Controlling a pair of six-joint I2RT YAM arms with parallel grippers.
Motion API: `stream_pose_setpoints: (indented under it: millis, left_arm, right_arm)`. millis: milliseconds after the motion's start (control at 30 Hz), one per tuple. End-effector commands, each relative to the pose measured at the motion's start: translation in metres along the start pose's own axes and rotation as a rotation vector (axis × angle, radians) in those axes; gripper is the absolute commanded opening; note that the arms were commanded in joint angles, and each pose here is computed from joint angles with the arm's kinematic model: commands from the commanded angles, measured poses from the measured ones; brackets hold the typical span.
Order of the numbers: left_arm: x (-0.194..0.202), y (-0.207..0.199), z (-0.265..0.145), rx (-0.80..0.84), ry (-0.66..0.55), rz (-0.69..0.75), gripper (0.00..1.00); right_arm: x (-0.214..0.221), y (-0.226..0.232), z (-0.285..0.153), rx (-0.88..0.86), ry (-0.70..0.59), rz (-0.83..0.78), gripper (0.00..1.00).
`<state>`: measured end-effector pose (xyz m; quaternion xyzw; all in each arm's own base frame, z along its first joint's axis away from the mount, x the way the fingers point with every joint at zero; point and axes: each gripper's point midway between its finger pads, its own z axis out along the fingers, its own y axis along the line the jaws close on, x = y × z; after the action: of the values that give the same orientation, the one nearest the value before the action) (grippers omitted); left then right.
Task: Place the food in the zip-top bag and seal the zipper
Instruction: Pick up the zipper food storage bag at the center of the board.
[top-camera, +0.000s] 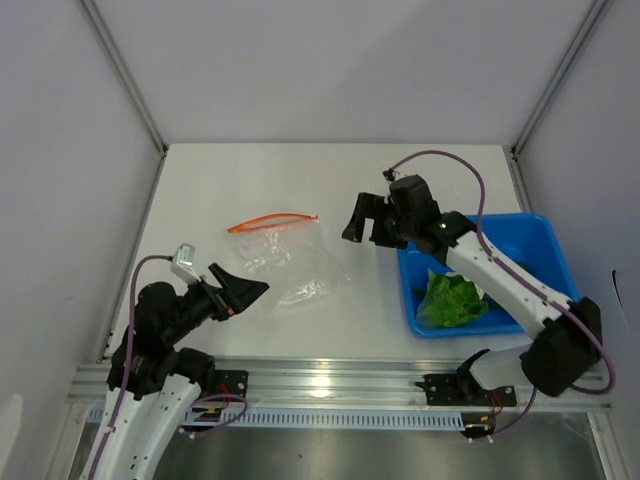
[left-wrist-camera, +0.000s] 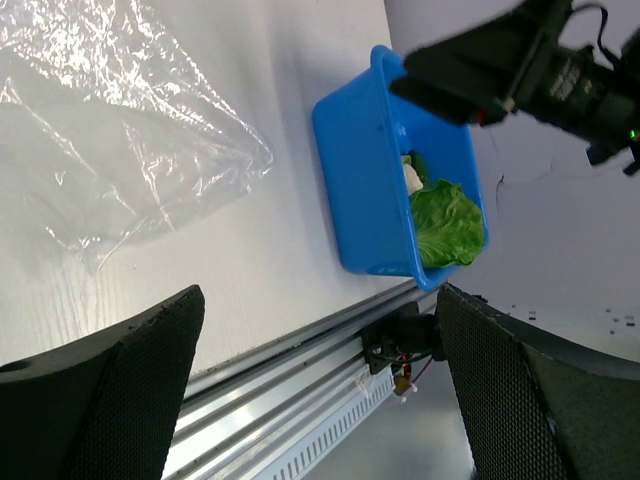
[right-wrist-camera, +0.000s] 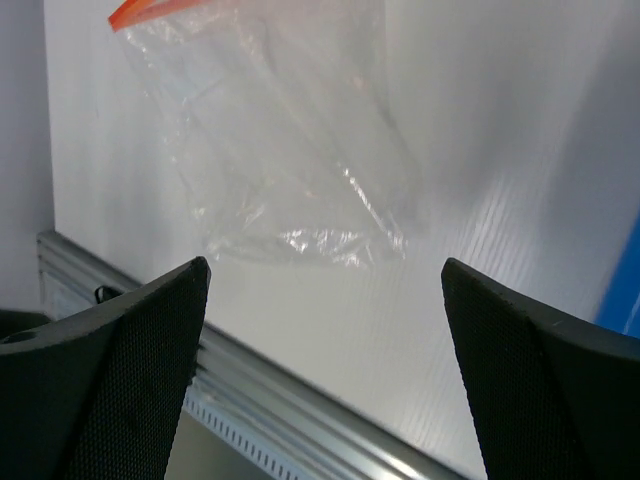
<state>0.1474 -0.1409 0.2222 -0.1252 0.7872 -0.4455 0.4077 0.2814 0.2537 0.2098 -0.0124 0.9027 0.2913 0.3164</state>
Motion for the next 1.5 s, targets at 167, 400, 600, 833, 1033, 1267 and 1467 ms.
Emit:
stream_pose_setpoints:
  millis: [167,400,600,833,1033,1267,1467]
  left_arm:
    - [-0.002,0.000,-0.012,-0.034,-0.022,0.009,1.00]
    - [-0.007,-0.003,-0.021,-0.034,-0.054,0.052,1.00]
    - [-0.014,-0.009,-0.025,-0.024,-0.076,0.093,1.00]
    - [-0.013,-0.012,-0.025,-0.015,-0.070,0.099,1.00]
    - [-0.016,-0.018,-0.031,-0.010,-0.073,0.107,1.00]
    - [-0.023,-0.023,-0.043,-0.023,-0.109,0.136,1.00]
    - [-0.020,-0.018,-0.039,-0.024,-0.105,0.123,1.00]
  right_arm:
    - [-0.024,0.018,0.095,-0.036,0.071,-0.162,0.99]
    - [0.028,-0.022,0.139,0.110,0.212,-0.241,0.99]
    - [0.080,-0.002,0.138,-0.044,0.278,-0.226,0.99]
    - [0.137,0.098,0.133,-0.366,0.359,-0.215,0.99]
    - [0.145,0.202,0.116,-0.587,0.356,-0.351,0.99]
    - [0.108,0.152,0.112,-0.458,0.290,-0.293,0.99]
    - [0.044,0.119,0.118,-0.451,0.160,-0.300,0.99]
